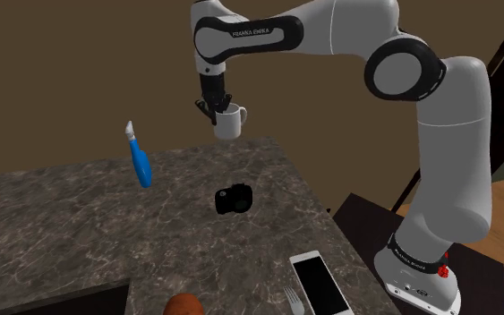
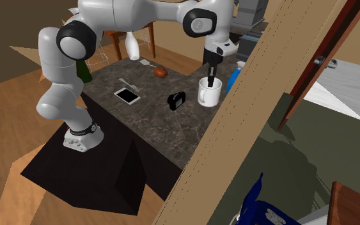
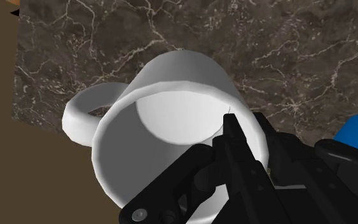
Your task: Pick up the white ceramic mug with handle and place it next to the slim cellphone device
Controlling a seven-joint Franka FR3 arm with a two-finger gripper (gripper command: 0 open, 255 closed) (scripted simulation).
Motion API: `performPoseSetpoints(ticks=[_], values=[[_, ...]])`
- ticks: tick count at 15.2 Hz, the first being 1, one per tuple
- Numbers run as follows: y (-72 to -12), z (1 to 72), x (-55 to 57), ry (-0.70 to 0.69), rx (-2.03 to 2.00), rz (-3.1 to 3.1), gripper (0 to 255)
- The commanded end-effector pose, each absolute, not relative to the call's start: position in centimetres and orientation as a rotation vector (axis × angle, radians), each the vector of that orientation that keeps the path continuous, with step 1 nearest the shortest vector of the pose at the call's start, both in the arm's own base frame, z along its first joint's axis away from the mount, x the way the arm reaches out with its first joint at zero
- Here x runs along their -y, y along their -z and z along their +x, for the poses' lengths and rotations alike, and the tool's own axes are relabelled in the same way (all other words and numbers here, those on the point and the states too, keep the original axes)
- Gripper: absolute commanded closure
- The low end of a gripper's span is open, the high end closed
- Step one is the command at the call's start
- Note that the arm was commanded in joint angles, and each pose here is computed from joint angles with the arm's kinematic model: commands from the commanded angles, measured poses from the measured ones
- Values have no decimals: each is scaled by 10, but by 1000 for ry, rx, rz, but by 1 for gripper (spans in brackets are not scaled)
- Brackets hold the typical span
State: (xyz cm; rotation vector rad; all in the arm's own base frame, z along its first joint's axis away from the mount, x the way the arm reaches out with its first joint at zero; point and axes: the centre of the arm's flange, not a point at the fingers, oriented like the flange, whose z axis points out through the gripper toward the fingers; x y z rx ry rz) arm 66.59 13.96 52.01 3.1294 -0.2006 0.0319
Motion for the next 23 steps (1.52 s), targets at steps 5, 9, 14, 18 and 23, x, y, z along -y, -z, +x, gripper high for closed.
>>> performPoseSetpoints(ticks=[5, 9, 14, 18, 23], values=[[-522, 597, -156, -33, 200, 3129, 255], [-522, 545, -168, -33, 200, 3129, 255], [-522, 481, -183, -33, 200, 3129, 255], [-522, 429, -195, -33, 200, 3129, 255], [-522, 365, -210, -33, 200, 3129, 255]])
